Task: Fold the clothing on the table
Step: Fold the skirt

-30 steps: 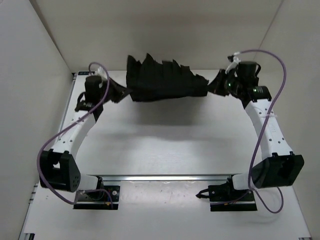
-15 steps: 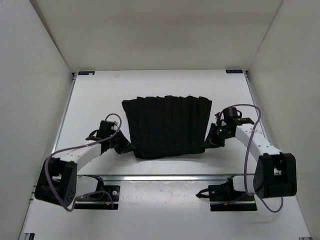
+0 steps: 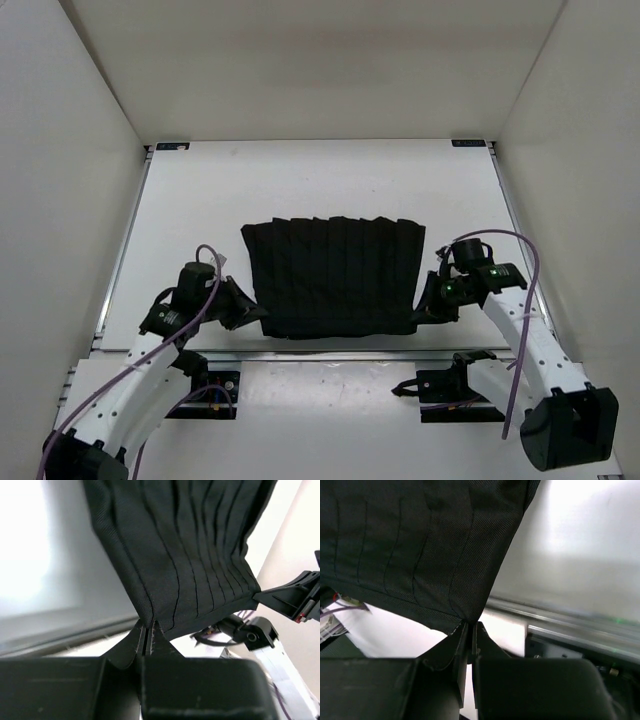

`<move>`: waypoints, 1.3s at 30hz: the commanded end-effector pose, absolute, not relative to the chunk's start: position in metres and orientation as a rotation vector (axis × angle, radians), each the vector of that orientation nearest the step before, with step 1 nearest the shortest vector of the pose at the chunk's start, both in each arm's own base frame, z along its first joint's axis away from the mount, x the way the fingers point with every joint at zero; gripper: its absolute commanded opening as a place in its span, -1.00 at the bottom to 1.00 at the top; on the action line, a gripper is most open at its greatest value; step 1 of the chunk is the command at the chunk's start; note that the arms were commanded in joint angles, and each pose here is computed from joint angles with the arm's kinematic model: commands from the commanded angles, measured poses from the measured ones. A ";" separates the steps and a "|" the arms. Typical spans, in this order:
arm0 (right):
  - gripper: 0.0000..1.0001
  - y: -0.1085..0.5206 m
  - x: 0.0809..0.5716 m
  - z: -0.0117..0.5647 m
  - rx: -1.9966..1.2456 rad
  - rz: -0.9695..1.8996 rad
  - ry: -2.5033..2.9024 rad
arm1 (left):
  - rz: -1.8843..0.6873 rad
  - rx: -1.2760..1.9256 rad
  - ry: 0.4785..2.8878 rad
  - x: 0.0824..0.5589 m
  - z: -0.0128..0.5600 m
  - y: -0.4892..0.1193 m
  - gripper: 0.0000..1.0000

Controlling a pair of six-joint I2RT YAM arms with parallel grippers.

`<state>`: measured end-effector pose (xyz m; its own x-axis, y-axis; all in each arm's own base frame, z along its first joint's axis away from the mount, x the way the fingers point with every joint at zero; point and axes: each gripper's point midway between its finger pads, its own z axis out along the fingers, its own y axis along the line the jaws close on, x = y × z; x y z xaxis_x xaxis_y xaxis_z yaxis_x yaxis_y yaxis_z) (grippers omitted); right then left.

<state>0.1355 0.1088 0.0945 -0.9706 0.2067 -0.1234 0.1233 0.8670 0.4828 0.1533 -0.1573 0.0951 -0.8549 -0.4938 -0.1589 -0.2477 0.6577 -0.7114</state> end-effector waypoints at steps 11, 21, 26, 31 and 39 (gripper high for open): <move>-1.00 0.110 0.303 0.180 0.227 0.750 2.651 | -1.083 -0.813 2.350 0.296 0.154 -0.155 -0.96; 0.45 0.074 0.445 0.153 0.279 0.574 2.619 | -1.403 -0.801 2.248 0.458 0.161 -0.180 0.05; 0.63 0.039 0.428 0.144 0.418 0.553 2.512 | -1.313 -0.868 2.256 0.430 0.143 -0.166 0.16; 0.57 0.033 0.405 0.106 0.539 0.676 2.520 | -1.093 -0.897 2.354 0.390 0.110 -0.145 0.16; 0.60 0.046 0.396 0.077 0.707 0.861 2.450 | -0.807 -0.928 2.432 0.351 0.071 -0.146 0.24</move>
